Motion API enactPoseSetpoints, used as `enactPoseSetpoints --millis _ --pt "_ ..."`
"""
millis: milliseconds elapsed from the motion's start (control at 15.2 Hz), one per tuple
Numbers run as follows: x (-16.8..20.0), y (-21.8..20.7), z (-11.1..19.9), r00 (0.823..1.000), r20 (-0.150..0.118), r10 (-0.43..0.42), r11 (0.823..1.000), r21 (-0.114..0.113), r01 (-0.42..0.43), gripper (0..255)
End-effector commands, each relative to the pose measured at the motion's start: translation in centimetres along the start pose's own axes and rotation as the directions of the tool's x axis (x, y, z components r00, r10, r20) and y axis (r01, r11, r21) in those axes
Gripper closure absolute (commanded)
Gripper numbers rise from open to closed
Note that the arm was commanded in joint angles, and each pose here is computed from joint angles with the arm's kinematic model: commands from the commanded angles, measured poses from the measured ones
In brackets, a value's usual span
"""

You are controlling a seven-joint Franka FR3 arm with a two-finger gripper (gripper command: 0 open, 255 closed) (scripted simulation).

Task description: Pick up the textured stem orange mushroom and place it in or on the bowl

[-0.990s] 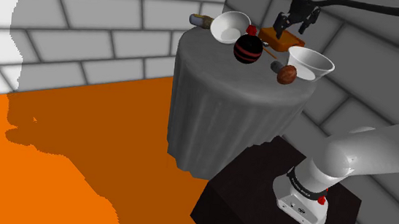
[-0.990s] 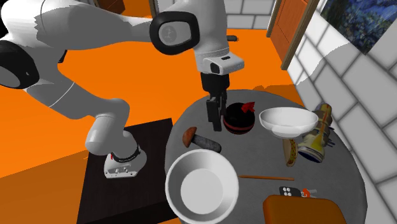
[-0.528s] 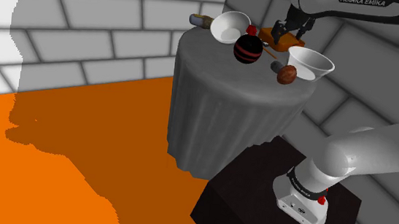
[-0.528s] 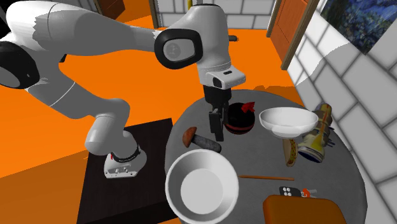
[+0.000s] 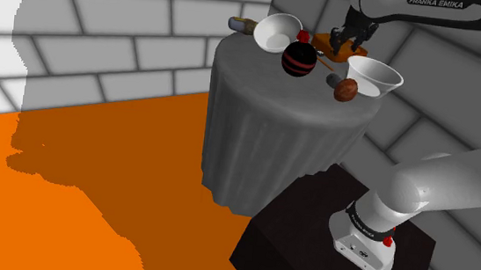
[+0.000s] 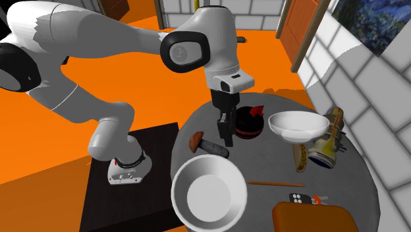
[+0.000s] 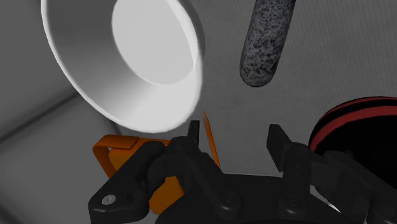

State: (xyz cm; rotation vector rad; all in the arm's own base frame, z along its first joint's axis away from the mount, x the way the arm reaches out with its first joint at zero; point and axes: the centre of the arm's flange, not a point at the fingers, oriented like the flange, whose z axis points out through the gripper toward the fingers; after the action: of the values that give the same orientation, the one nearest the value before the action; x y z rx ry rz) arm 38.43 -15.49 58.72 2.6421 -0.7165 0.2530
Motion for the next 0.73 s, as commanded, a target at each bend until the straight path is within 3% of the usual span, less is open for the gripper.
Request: enactPoseSetpoints --millis 0,528,594,660 --pt "0.0 0.0 0.0 1.0 0.0 0.0 1.0 0.0 0.0 255" --pt "0.0 0.0 0.0 1.0 0.0 0.0 1.0 0.0 0.0 255" --pt "0.0 0.0 0.0 1.0 0.0 0.0 1.0 0.0 0.0 0" --pt "-0.63 0.27 0.59 0.999 0.035 0.01 0.999 0.033 -0.011 0"
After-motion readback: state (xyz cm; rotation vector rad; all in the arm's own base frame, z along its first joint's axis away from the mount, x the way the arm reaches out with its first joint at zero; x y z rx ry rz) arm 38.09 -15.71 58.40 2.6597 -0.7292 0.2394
